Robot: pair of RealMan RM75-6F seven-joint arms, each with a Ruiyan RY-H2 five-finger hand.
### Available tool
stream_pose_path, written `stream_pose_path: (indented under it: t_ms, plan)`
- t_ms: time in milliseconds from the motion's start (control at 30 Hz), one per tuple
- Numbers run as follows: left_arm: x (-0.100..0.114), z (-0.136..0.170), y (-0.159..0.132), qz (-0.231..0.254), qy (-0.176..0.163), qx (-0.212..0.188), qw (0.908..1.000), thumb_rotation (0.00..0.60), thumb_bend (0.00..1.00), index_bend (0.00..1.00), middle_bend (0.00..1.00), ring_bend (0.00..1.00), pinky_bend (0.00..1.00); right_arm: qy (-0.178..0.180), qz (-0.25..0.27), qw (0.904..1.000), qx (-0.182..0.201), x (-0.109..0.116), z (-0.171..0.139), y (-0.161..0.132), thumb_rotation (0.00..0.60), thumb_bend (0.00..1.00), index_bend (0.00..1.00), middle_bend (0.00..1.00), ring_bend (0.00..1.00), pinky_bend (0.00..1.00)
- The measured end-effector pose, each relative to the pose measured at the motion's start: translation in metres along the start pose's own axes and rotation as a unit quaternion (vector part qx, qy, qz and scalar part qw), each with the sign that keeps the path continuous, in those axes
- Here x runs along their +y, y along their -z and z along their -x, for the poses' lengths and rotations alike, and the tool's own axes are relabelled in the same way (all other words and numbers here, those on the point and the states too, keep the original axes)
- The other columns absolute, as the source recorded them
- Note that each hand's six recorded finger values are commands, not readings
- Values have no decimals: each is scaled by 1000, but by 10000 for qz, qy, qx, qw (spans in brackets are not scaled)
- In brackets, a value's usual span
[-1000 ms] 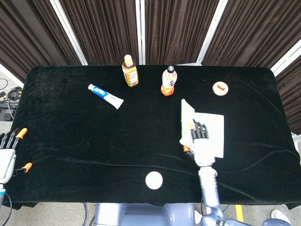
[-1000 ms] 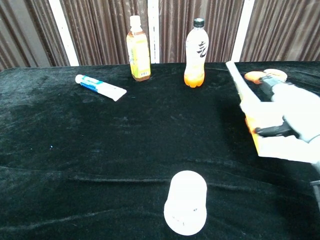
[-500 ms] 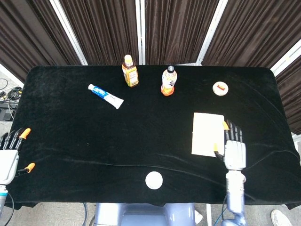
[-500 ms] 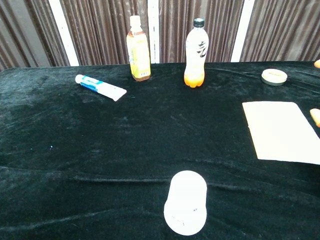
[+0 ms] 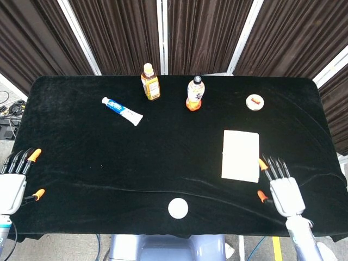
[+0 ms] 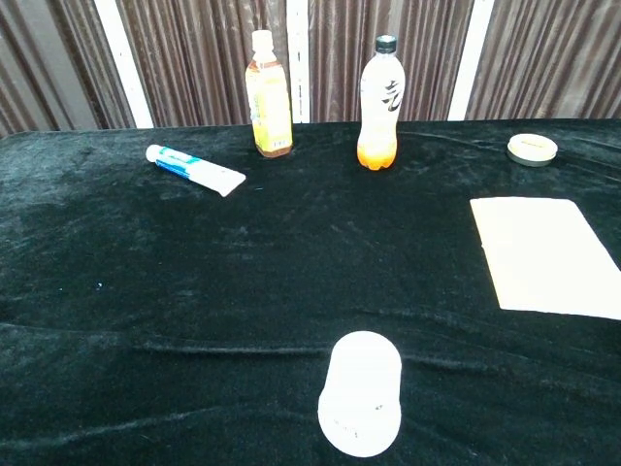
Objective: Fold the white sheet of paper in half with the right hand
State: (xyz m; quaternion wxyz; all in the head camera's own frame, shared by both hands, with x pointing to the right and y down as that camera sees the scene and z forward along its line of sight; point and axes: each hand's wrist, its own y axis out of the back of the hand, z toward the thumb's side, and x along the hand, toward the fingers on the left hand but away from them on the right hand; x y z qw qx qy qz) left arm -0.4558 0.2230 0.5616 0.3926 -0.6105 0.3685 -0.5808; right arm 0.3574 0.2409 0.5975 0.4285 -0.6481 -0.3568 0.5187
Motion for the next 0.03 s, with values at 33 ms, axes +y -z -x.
stream_pose_path:
  t_ms: [33]
  plan:
    - [-1, 1, 0, -28, 7, -18, 10000, 600, 79, 0, 0, 0, 0, 5, -100, 9999, -4, 1, -3, 2, 600, 61, 0, 0, 0, 0]
